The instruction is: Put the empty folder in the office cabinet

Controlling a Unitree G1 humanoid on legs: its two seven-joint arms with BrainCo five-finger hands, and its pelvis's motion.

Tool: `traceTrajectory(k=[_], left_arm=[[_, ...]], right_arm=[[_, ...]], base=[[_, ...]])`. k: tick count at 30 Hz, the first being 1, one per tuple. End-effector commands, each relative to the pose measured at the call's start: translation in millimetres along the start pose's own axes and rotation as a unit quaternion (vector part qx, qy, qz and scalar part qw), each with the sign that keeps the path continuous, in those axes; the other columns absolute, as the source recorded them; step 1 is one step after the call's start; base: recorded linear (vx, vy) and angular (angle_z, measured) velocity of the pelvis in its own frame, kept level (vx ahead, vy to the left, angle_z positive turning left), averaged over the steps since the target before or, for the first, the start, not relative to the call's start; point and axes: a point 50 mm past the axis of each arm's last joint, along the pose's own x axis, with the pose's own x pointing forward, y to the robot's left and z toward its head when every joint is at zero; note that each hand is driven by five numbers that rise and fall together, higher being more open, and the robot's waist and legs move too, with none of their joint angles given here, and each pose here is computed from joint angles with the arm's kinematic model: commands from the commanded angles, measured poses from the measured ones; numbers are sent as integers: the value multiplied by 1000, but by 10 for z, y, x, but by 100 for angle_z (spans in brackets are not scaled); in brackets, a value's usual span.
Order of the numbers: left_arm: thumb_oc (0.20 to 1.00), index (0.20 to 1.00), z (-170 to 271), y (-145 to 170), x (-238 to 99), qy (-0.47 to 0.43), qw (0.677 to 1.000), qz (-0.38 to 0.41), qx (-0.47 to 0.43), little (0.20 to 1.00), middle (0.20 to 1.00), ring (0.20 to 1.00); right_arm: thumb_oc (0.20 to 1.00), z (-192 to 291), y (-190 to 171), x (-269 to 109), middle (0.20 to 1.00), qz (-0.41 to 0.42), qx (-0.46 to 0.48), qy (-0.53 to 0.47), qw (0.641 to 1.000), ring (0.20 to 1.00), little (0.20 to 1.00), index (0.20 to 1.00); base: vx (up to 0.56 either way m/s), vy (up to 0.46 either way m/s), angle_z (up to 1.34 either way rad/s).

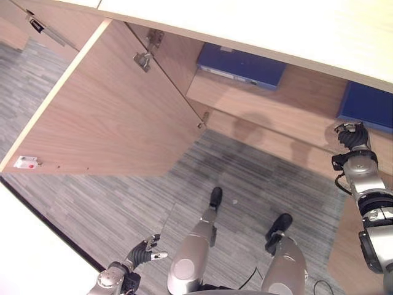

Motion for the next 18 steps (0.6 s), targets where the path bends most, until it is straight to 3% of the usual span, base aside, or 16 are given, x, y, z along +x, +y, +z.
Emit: traceTrajectory(k=[1,18], left_arm=[[1000,1000,-201,18,-147,36,999,-10,14,1000,1000,1000],[1000,1000,-157,36,-90,36,999,-7,29,1000,1000,1000]], right_arm=[[200,103,-295,83,200,-46,-2,-20,999,200,200,200],[200,126,-694,212,200,-94,-32,30,995,200,200,200]], base=[[0,0,0],[-2,-6,0]])
